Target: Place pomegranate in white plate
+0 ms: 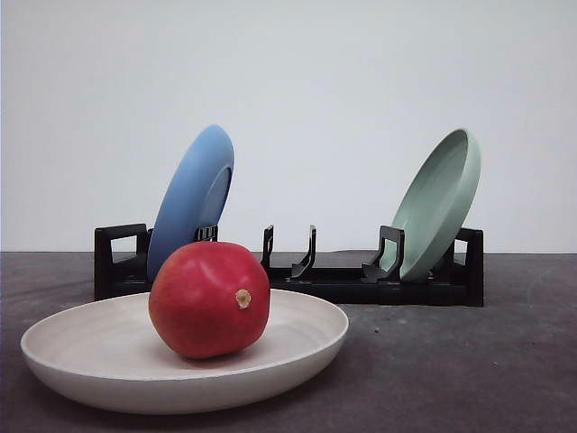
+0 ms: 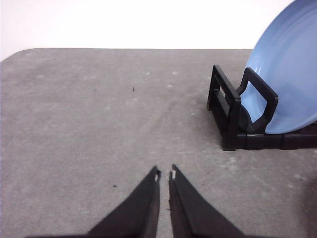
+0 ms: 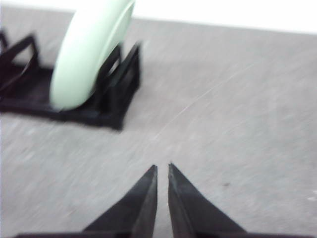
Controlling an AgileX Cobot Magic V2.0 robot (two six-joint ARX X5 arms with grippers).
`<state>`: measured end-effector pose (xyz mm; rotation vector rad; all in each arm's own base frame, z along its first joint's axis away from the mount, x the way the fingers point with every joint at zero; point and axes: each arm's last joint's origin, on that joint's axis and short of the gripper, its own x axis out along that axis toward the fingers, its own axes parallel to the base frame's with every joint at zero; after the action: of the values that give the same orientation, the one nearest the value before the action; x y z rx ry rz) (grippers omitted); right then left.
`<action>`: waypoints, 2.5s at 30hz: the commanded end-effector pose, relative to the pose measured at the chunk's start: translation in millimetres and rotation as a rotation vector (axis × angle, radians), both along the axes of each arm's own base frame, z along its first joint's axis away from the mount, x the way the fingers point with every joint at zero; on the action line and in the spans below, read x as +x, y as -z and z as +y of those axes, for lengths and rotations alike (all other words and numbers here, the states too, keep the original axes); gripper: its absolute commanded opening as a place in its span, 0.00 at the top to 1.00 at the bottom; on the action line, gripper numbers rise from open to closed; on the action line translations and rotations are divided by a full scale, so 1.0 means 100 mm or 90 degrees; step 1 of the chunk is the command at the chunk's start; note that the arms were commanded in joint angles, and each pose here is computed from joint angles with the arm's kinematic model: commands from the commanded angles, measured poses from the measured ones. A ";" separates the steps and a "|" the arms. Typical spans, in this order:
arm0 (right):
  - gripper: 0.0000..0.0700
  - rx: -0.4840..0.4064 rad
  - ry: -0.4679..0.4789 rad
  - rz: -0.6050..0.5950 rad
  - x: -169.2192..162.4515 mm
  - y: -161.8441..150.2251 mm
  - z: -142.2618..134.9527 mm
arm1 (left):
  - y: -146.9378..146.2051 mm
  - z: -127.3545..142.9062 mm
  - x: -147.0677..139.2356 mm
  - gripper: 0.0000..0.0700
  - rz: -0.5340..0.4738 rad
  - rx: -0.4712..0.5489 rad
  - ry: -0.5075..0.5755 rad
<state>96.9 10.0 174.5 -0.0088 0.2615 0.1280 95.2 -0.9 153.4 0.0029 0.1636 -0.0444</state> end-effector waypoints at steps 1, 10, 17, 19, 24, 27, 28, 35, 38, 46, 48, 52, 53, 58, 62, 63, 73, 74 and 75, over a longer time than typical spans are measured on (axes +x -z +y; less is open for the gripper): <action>0.95 -0.001 0.011 -0.021 -0.01 0.05 -0.02 | 0.04 0.00 0.00 0.98 0.008 0.004 0.000; 0.95 0.006 0.043 -0.085 0.00 0.21 -0.06 | 0.04 0.00 0.00 0.98 0.008 0.004 0.000; 0.95 0.004 0.047 -0.085 0.00 0.21 -0.06 | 0.04 0.00 0.00 0.98 0.008 0.004 0.000; 0.95 0.004 0.047 -0.085 0.00 0.21 -0.06 | 0.04 0.00 0.00 0.98 0.008 0.004 0.000; 0.95 0.004 0.047 -0.085 0.00 0.21 -0.06 | 0.04 0.00 0.00 0.98 0.008 0.004 0.000; 0.95 0.004 0.047 -0.085 0.00 0.21 -0.06 | 0.04 0.00 0.00 0.98 0.008 0.004 0.000; 0.95 0.004 0.047 -0.085 0.00 0.21 -0.06 | 0.04 0.00 0.00 0.98 0.008 0.004 0.000; 0.95 0.004 0.047 -0.085 0.00 0.21 -0.06 | 0.04 0.00 0.00 0.98 0.008 0.004 0.000; 0.95 0.004 0.047 -0.085 0.00 0.21 -0.06 | 0.04 0.00 0.00 0.98 0.008 0.004 0.000; 0.95 0.004 0.047 -0.085 0.00 0.21 -0.06 | 0.04 0.00 0.00 0.98 0.008 0.004 0.000; 0.95 0.004 0.047 -0.085 0.00 0.21 -0.06 | 0.04 0.00 0.00 0.98 0.008 0.004 0.000; 0.95 0.004 0.047 -0.085 0.00 0.21 -0.06 | 0.04 0.00 0.00 0.98 0.008 0.004 0.000; 0.95 0.004 0.047 -0.085 0.00 0.21 -0.06 | 0.04 0.00 0.00 0.98 0.008 0.004 0.000; 0.95 0.004 0.047 -0.085 0.00 0.21 -0.06 | 0.04 0.00 0.00 0.98 0.008 0.004 0.000; 0.95 0.004 0.047 -0.085 0.00 0.21 -0.06 | 0.04 0.00 0.00 0.98 0.008 0.004 0.000; 0.95 0.004 0.047 -0.085 0.00 0.21 -0.06 | 0.04 0.00 0.00 0.98 0.008 0.004 0.000; 0.95 0.004 0.047 -0.085 0.00 0.21 -0.06 | 0.04 0.00 0.00 0.98 0.008 0.004 0.000; 0.95 0.004 0.047 -0.085 0.00 0.21 -0.06 | 0.04 0.00 0.00 0.98 0.008 0.004 0.000; 0.95 0.004 0.047 -0.085 0.00 0.21 -0.06 | 0.04 0.00 0.00 0.98 0.008 0.004 0.000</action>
<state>96.1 3.6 154.3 -0.0010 0.1333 0.0571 95.2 -0.9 153.4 0.0029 0.1636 -0.0444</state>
